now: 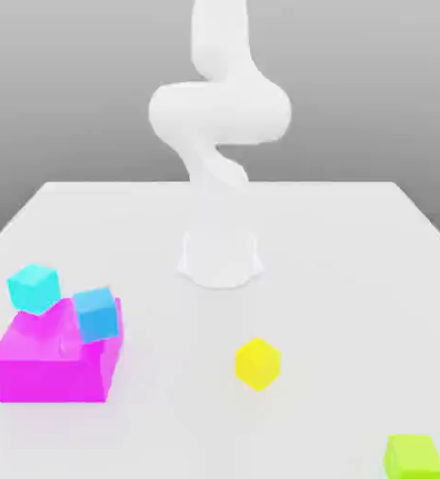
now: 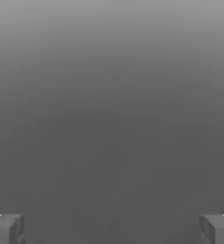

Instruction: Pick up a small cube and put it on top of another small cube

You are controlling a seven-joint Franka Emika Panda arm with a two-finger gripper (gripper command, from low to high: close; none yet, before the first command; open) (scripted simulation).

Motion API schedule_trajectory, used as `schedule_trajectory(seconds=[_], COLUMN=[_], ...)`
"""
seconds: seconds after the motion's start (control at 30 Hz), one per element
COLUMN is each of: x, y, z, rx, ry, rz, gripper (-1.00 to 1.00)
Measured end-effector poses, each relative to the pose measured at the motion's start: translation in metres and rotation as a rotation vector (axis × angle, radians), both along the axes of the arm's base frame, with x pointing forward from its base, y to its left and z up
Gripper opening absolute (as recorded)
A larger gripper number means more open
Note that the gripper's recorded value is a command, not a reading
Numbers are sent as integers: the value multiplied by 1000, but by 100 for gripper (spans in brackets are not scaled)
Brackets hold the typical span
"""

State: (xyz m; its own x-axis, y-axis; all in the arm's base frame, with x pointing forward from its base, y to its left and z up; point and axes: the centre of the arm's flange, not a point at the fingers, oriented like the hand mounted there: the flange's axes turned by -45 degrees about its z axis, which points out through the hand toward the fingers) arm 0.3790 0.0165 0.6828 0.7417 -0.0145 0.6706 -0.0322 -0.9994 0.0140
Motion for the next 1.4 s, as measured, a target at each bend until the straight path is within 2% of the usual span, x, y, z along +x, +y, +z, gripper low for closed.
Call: schedule_trajectory(seconds=[0.27,0.53,0.8,1.03,1.17,1.2,1.4], x=[88,137,145,122,117,116,115], y=[52,102,157,207,217,217,217], z=[-111,-239,-369,-470,-529,-543,-550], rx=[-58,-78,-51,18,37,36,37], ry=[199,380,554,705,732,733,732], rz=[-44,-49,-28,-5,-2,-2,-1], gripper=[0,0,0,0,0,-100,-100])
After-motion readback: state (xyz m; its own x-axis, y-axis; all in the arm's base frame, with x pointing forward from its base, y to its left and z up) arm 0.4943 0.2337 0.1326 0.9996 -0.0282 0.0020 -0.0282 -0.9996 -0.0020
